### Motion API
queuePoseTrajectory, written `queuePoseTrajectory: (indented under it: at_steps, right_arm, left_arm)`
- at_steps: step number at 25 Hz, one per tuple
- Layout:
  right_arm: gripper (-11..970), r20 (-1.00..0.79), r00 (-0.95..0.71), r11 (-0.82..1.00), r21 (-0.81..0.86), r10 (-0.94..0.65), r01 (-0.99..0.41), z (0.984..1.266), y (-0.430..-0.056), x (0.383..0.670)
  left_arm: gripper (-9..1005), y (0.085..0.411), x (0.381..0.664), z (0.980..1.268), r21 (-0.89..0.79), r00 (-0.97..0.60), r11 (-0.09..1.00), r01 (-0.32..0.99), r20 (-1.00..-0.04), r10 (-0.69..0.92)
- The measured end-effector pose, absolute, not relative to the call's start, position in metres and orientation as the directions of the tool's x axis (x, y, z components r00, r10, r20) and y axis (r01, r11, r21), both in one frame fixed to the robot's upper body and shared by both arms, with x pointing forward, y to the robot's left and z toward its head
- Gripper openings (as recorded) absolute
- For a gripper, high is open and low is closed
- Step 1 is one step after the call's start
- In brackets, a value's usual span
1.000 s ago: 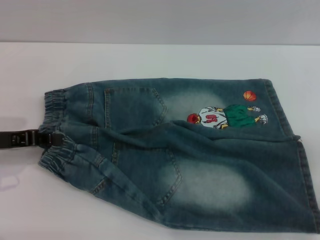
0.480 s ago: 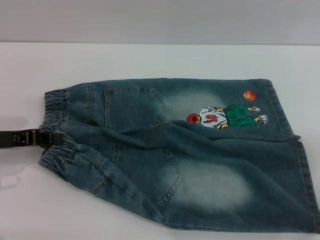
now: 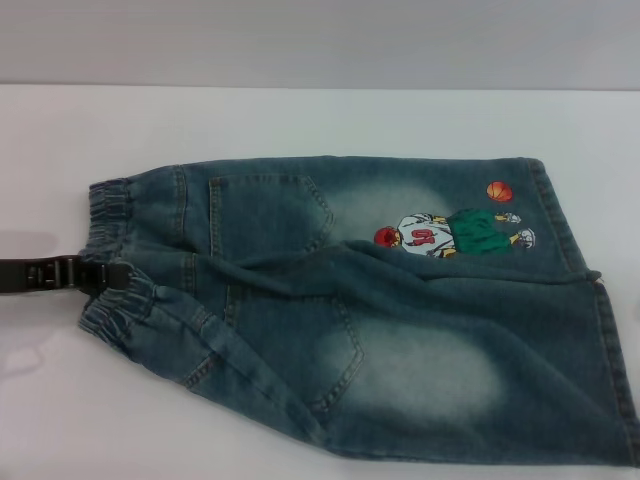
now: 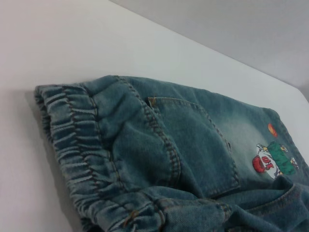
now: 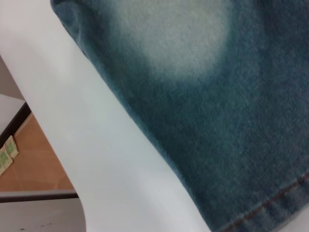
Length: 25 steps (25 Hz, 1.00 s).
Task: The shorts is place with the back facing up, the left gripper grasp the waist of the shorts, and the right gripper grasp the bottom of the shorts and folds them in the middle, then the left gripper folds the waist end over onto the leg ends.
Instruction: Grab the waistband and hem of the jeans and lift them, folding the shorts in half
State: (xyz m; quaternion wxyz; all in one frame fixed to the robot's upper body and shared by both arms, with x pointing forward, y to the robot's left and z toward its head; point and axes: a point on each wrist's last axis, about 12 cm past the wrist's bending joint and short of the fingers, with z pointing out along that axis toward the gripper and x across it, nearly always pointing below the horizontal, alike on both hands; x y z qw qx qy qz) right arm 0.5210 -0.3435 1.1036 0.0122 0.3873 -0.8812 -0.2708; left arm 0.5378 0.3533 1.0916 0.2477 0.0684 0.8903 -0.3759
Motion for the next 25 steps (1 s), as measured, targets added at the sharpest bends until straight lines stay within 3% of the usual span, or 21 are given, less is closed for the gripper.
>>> queuePoseTrajectory:
  at_steps: [25]
  right_arm:
    - [293,-0.229,-0.656,0.516,0.456,-0.719,-0.725,1.106,-0.321,0.535]
  left_arm:
    - [41,0.352,0.539,1.088,-0.634,-0.869,0.711,0.304,-0.491,-0.067]
